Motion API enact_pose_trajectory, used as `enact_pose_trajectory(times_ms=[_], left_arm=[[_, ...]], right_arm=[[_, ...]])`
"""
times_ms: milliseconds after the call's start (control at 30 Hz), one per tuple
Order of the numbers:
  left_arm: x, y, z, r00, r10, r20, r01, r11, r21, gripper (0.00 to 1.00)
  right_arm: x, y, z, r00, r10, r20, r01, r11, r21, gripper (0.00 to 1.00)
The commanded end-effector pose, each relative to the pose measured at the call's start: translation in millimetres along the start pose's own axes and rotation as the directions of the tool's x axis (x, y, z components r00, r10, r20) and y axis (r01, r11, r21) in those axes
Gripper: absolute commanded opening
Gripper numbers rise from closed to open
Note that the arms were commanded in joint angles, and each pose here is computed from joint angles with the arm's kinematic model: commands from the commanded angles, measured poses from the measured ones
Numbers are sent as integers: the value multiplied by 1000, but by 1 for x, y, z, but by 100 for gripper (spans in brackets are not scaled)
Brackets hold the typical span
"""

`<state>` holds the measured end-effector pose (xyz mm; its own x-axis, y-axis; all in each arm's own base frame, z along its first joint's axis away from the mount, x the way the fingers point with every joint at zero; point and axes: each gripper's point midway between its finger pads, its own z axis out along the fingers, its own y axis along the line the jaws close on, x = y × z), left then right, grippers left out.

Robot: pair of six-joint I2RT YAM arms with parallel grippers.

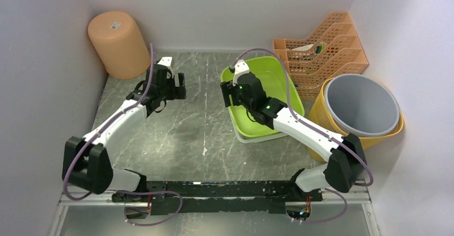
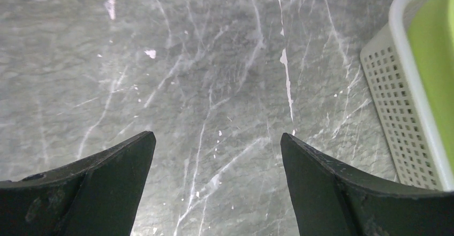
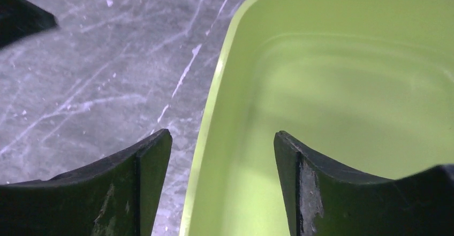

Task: Turn the large container upside down

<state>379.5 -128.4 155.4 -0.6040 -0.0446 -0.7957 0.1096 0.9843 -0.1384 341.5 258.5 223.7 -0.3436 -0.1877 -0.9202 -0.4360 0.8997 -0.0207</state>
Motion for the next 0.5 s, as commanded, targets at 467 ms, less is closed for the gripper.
enact_pose_trajectory(times_ms=[467], left_arm=[[-28,30,-66,994,-10,112,26,989,-145,100]], right_arm=[[84,10,26,972,-27,-235,32,999,18,48]])
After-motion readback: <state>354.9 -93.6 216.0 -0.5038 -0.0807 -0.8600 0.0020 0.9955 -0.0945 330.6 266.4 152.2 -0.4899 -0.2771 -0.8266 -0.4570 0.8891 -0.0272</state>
